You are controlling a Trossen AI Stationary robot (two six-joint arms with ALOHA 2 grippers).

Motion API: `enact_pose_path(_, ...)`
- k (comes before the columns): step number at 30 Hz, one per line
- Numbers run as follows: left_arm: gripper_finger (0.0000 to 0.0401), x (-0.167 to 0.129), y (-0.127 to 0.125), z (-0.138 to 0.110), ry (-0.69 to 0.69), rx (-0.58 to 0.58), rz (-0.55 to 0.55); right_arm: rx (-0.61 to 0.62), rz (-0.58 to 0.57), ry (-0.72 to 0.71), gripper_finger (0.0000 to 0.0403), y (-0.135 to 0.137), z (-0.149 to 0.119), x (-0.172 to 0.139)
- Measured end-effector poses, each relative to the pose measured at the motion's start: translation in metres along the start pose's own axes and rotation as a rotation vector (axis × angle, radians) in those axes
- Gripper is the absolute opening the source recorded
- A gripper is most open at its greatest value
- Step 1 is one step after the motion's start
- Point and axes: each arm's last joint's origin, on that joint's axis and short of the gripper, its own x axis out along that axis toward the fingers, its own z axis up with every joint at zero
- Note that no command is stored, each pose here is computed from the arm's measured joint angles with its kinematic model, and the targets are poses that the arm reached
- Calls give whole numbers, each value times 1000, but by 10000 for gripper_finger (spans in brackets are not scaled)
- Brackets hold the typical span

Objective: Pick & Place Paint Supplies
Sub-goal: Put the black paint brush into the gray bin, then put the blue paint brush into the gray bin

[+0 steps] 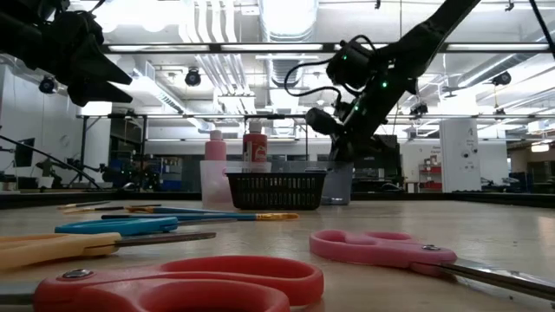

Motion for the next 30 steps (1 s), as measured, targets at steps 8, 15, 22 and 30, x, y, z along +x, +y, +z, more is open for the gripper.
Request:
enact_pose_path(8,311,0,0,0,0,0,0,18,-8,17,8,-1,-3,5)
enact_pose_path(15,311,0,0,0,0,0,0,22,-6,13,38,-1,-1,4)
enact_pose_path(22,311,0,0,0,0,0,0,15,-5,11,74,-1,-1,3)
enact_pose_path(30,311,0,0,0,0,0,0,17,14,-6,75,0,2,-1)
